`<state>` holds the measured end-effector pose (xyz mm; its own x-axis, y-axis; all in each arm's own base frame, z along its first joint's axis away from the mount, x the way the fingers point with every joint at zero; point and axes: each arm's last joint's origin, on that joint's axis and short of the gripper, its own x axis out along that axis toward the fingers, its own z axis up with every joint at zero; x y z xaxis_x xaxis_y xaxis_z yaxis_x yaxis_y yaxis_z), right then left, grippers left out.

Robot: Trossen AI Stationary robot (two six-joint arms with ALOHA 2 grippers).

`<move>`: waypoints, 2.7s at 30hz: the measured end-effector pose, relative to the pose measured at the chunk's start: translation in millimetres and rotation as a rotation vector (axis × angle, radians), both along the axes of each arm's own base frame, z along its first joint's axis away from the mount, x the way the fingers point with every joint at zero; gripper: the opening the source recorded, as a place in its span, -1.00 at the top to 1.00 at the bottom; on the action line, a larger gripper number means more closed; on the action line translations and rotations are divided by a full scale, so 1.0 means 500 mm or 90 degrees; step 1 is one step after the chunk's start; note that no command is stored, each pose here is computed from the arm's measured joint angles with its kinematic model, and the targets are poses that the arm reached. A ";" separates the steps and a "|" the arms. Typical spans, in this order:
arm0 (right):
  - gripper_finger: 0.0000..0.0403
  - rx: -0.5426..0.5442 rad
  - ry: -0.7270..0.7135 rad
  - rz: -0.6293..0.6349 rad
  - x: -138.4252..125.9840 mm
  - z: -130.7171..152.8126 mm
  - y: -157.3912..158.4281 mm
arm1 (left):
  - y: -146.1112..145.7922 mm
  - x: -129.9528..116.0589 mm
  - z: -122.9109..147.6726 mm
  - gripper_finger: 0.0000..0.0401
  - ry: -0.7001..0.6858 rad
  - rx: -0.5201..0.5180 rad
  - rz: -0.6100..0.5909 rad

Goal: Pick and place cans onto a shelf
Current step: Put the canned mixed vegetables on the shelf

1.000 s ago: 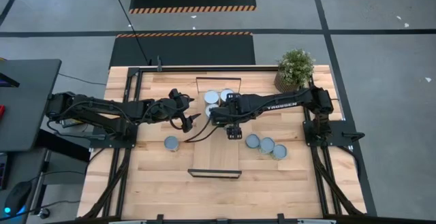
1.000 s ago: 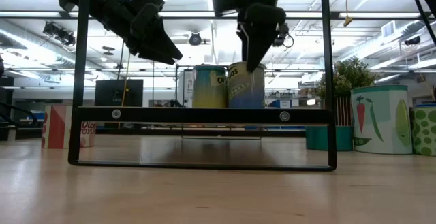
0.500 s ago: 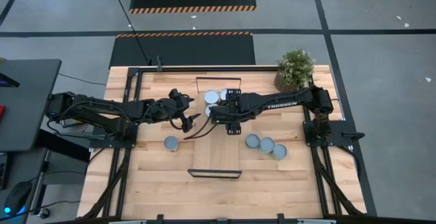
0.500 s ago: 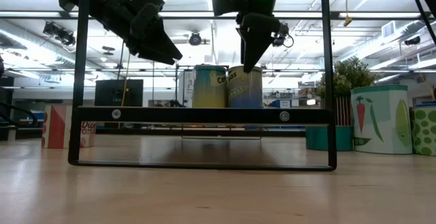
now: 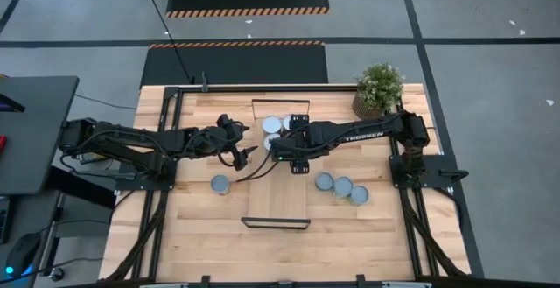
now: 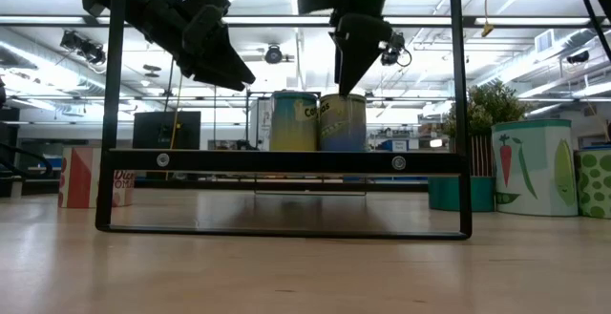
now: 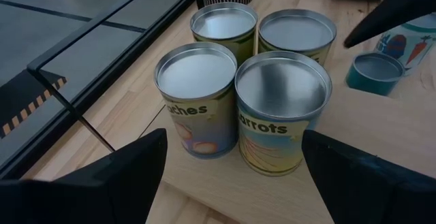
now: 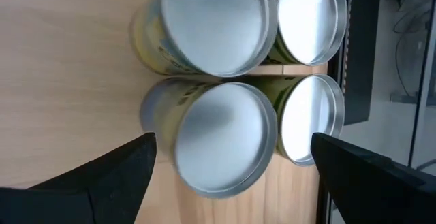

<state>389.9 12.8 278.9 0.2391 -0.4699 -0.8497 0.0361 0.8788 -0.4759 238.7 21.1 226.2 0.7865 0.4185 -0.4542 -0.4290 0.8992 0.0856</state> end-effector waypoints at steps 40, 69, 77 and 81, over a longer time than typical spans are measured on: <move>-0.97 0.238 0.021 -0.063 -0.208 -0.117 0.129 | 0.000 -0.002 -0.003 -0.72 0.009 -0.005 0.003; -0.71 0.283 0.109 -0.176 -0.265 -0.202 0.129 | -0.008 -0.003 -0.010 -0.72 0.030 -0.053 -0.074; -0.55 0.283 0.102 -0.127 -0.244 -0.162 0.133 | -0.026 -0.005 -0.016 -0.72 0.061 -0.052 -0.120; -0.55 0.275 0.080 -0.110 -0.225 -0.115 0.133 | -0.031 -0.005 -0.016 -0.72 0.062 -0.050 -0.128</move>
<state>277.3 79.5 221.5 0.0718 -0.0919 -0.9932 0.1649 0.9831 -0.0791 236.1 5.6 218.2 0.8017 0.2187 -0.5563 -0.2339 0.9712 0.0447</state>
